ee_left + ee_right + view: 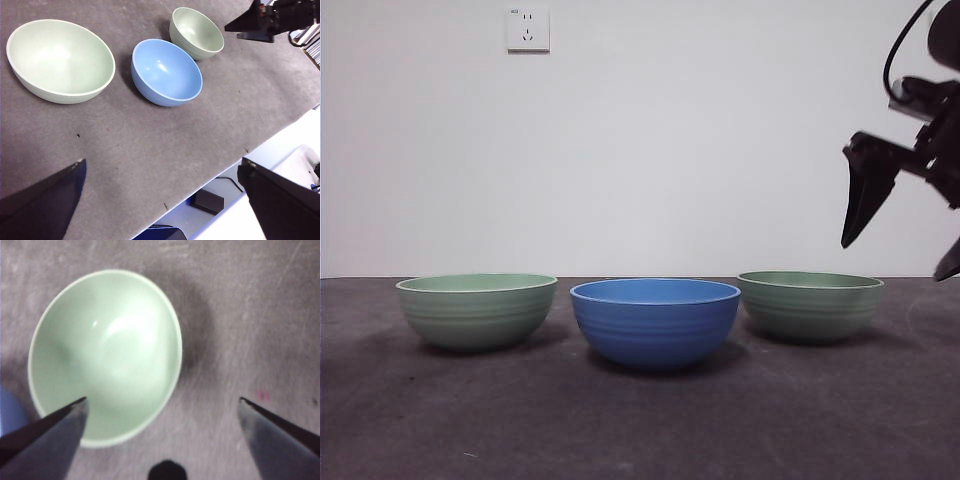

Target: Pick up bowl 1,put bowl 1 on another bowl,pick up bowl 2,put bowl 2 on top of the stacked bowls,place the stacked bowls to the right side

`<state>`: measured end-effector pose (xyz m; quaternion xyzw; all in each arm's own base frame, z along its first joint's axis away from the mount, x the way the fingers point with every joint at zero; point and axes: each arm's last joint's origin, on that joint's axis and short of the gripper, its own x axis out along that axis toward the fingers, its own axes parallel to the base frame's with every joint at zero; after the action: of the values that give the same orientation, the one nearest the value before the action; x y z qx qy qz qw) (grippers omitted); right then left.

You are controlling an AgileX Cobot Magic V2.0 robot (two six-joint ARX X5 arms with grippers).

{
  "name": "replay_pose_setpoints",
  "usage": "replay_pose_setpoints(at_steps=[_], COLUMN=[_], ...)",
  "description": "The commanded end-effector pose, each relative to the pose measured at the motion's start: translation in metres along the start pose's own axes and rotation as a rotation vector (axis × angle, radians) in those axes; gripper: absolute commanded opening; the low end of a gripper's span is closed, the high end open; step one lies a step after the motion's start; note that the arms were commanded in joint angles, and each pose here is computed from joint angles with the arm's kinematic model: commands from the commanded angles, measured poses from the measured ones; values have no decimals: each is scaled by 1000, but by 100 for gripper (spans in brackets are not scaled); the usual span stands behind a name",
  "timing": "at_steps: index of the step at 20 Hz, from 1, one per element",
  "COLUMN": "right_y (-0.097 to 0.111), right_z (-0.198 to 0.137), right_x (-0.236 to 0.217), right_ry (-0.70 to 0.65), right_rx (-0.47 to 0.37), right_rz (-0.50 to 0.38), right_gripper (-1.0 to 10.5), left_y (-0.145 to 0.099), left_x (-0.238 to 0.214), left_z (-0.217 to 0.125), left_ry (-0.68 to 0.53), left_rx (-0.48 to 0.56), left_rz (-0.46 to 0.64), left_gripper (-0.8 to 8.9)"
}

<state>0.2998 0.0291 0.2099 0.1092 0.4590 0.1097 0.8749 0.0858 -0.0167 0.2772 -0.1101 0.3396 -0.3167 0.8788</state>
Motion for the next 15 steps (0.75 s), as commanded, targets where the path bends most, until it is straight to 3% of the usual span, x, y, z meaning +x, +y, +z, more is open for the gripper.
replay_pose_setpoints(at_steps=[1,5,9,15], right_y=[-3,-4,-2,-5], right_z=[3,10,14,9], right_x=[14,29,33,40], right_ry=[8,29,8,64], right_rx=[25,26,14,32], right_rz=[-26,-29,-21,-31], right_gripper=[465,458,198,171], left_y=[0,0,1,1], left_x=[1,1,2,2], left_z=[2,2,3,3], left_ry=[-5,-3,1,1], left_rx=[3,2,-1,-2], left_rz=[-9,-9,-9,-10], left_gripper=[629,628,628,628])
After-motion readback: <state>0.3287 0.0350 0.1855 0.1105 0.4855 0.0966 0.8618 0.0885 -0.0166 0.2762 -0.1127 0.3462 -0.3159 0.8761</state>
